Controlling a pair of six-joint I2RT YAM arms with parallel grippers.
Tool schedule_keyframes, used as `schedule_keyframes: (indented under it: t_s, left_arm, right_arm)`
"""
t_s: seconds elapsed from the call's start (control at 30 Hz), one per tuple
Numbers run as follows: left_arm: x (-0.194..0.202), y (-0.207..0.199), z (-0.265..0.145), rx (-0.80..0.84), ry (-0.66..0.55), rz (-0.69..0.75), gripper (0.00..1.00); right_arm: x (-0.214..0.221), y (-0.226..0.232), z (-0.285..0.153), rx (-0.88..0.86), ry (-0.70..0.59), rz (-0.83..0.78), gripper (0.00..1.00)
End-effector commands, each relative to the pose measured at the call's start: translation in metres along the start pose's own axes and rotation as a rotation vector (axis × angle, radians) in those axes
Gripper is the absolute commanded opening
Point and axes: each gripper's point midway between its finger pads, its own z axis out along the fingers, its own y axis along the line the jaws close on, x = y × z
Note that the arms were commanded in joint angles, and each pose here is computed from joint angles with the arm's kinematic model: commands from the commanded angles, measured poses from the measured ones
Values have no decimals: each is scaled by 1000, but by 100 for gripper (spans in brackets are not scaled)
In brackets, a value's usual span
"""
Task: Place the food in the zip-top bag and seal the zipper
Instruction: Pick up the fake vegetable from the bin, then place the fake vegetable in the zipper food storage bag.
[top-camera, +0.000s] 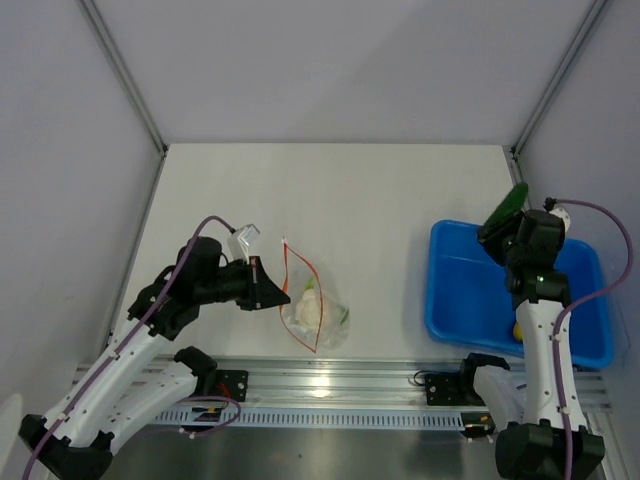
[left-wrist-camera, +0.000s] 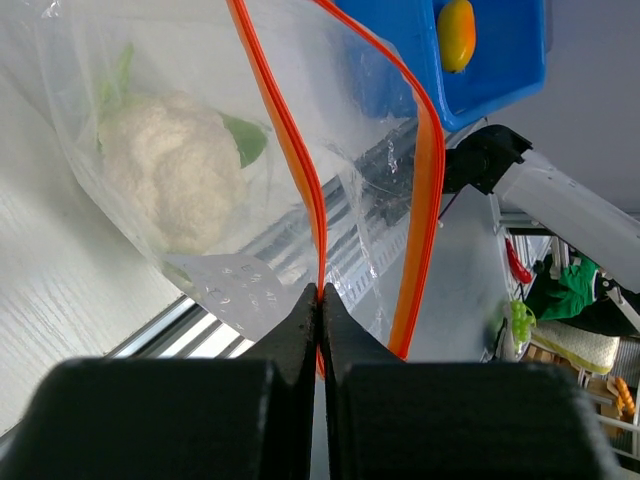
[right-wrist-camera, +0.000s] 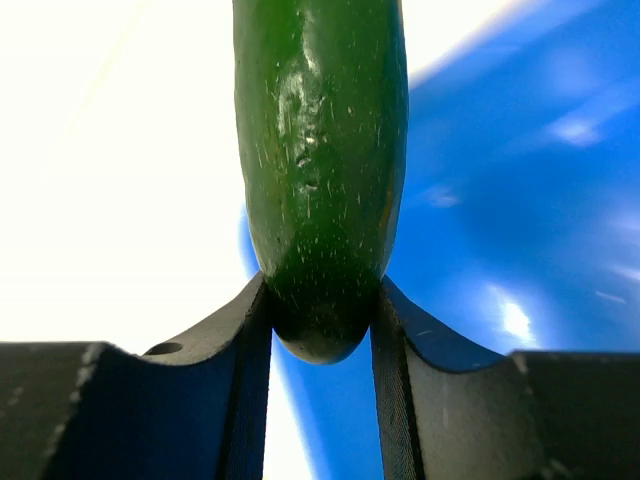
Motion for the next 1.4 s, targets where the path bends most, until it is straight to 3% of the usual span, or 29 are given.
schedule_keyframes:
  t_s: [0.0, 0.17, 0.33, 0.5, 0.63, 0.83, 0.93, 1.07, 1.23, 1.37]
  left_arm:
    - [-8, -12, -6, 24, -22, 45, 1]
    - [-9, -9, -6, 8, -21, 42, 0]
    - [-13, -12, -7, 7, -26, 39, 1]
    - [-15, -15, -8, 8, -34, 37, 1]
    - [-16, -15, -9, 7, -38, 35, 1]
    - [-19, -17, -8, 13, -45, 34, 1]
    - [-21, -20, -7, 27, -51, 33, 1]
    - [-22, -19, -8, 18, -60, 41, 0]
    - [-23, -20, -8, 24, -67, 42, 0]
    - [-25, -23, -7, 36, -68, 43, 1]
  right_arm:
    - [16, 66, -36, -292, 118, -77, 0]
    - [46, 136, -86, -599, 263, -207, 0]
    - [90, 165, -137, -850, 473, -315, 0]
    - [106, 180, -195, -1079, 594, -284, 0]
    - [127, 180, -241, -1215, 801, -215, 0]
    - [167, 169, -288, -1200, 1082, -184, 0]
    - [177, 169, -321, -1222, 1229, -95, 0]
    - [186, 170, -339, -1085, 1360, 13, 0]
    - [177, 182, -343, -957, 1355, 166, 0]
    - [174, 196, -354, -914, 1356, 195, 0]
